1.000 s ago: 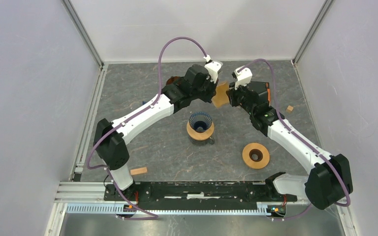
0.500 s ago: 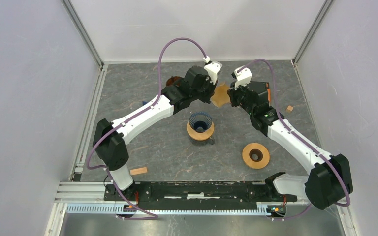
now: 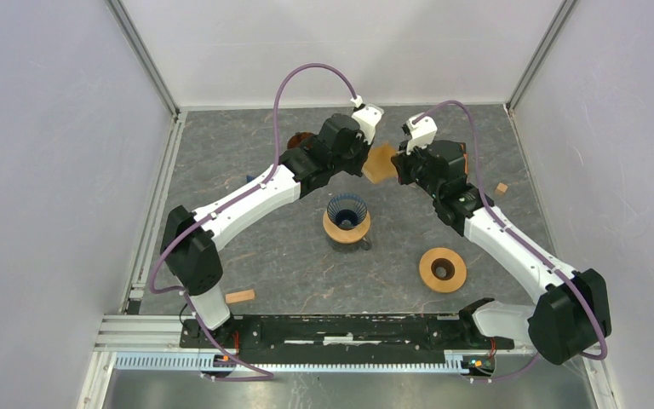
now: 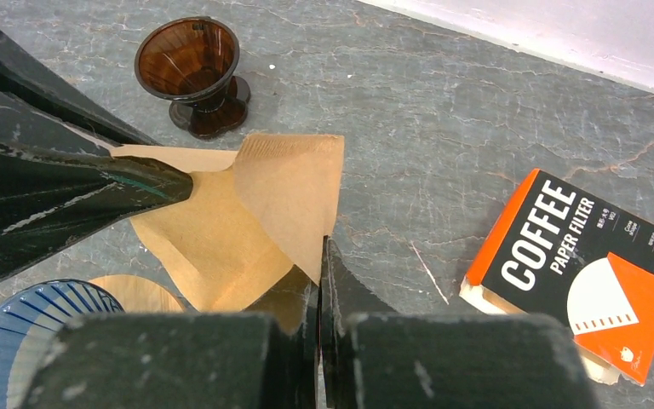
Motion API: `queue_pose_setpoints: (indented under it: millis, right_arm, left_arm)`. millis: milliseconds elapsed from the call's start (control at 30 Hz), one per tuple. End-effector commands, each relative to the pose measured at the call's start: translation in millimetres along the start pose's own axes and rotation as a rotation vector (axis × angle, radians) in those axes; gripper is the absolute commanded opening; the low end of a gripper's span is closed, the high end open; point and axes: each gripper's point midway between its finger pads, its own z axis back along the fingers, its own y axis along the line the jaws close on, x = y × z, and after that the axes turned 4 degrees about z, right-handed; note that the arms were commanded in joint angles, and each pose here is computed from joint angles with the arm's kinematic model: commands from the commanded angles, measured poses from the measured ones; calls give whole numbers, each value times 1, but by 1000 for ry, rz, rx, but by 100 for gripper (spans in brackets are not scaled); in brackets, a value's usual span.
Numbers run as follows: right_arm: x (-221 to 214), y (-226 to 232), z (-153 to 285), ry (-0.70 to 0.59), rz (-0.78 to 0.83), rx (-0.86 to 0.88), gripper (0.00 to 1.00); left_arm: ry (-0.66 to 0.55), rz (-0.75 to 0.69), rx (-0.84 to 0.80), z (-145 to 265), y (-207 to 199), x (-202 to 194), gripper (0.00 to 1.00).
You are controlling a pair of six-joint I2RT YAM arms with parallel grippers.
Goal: Place the coffee filter in the dripper
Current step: Place the coffee filter in the coffee dripper.
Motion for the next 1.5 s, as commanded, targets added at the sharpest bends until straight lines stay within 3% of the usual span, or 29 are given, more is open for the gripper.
queue_pose_setpoints:
  millis: [0,267,567,833,1133,1467]
  right_arm:
    - [36,3,8,-90,-7,11,0]
    - [33,1,8,-88,5,3,0]
    - [31,-3,6,-84,14,-18,0]
    - [29,-5,7,-84,25,-29,2]
    - [36,-3,9,-108,48,-10,21]
    - [59,38,28,-190,185,244,52]
  left_arm:
    - [-76,-47,16,9,3,22,18]
    - [-79,-68,12,10,4,18,21]
    - [-86,-68,-10,12,0,21,3]
    - [-96,-67,-35,17,-4,25,2]
    - [-109,-70,-71,31,-8,30,2]
    - [-85,-79,-64,48,-4,26,2]
